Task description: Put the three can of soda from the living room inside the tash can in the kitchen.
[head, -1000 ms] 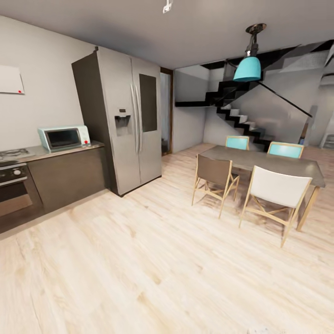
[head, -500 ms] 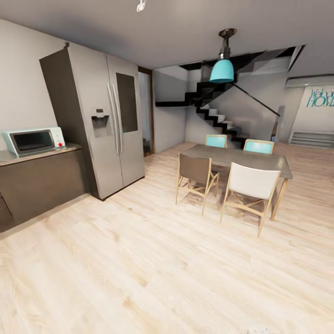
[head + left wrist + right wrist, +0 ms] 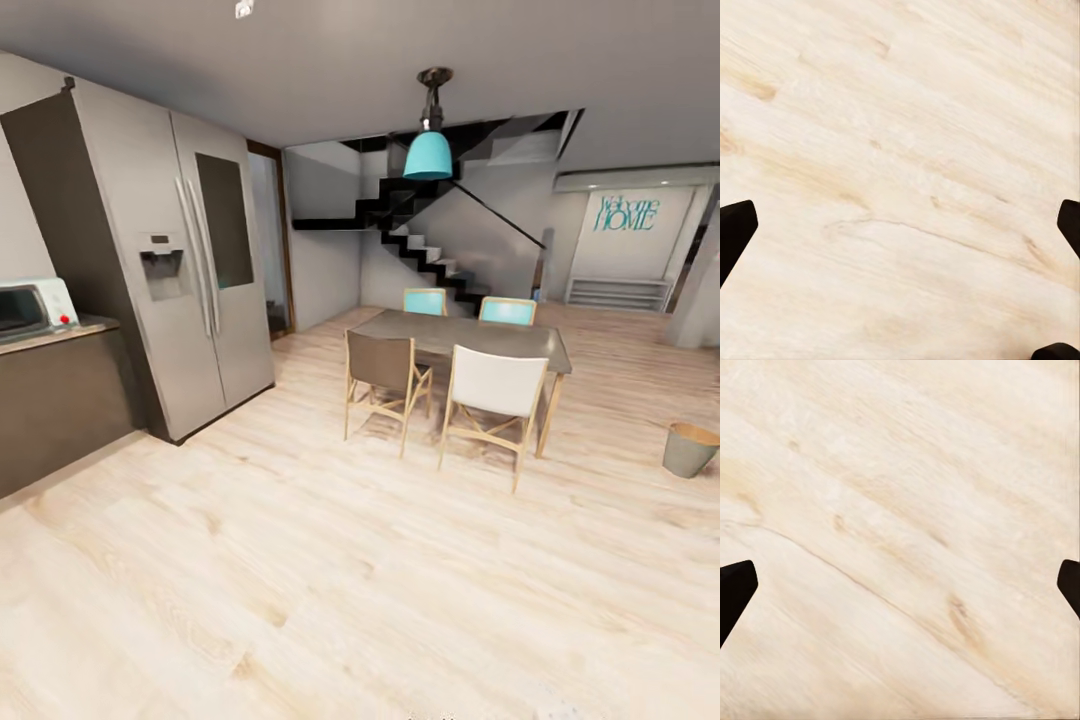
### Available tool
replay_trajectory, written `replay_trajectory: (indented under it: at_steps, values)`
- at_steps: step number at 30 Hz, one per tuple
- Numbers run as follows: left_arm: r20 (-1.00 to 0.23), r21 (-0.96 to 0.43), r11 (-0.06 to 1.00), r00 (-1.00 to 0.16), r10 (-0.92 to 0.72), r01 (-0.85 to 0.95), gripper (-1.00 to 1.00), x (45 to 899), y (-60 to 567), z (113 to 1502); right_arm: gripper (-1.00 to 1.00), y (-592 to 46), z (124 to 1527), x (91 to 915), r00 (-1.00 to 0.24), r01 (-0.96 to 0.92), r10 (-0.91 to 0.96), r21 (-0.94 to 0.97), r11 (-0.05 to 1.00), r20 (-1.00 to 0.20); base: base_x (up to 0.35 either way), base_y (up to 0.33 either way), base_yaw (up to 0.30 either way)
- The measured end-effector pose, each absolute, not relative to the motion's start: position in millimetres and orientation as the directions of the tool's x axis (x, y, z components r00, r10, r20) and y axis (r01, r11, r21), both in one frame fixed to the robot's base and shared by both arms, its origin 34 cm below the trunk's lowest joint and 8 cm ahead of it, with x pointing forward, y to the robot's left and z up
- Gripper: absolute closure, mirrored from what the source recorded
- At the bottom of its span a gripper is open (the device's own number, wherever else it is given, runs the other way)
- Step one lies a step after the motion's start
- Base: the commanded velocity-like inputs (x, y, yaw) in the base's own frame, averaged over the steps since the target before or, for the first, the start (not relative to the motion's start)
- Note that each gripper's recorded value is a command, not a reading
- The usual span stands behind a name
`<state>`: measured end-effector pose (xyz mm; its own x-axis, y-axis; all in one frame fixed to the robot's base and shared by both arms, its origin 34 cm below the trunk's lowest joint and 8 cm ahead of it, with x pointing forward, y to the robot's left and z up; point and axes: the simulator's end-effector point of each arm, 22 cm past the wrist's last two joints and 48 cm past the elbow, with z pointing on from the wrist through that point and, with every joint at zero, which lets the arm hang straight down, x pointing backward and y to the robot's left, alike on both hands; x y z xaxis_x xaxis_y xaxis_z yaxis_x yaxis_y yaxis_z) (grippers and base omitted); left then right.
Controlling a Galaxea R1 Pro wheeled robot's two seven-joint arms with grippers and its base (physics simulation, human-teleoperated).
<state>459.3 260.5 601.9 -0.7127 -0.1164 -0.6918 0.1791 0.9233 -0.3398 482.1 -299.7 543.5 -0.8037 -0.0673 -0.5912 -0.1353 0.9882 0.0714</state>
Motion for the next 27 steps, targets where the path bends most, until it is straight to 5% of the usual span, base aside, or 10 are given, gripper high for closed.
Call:
replay_trajectory:
  at_steps: [27]
  values:
    - [-0.692,-0.34,0.923,-0.713,-0.116,0.179,-1.0,459.3,260.4,601.9,-1.0,-299.9,543.5,482.0,-0.804,-0.135,-0.067,0.071,0.988,-0.591,0.0,0.0,-0.267]
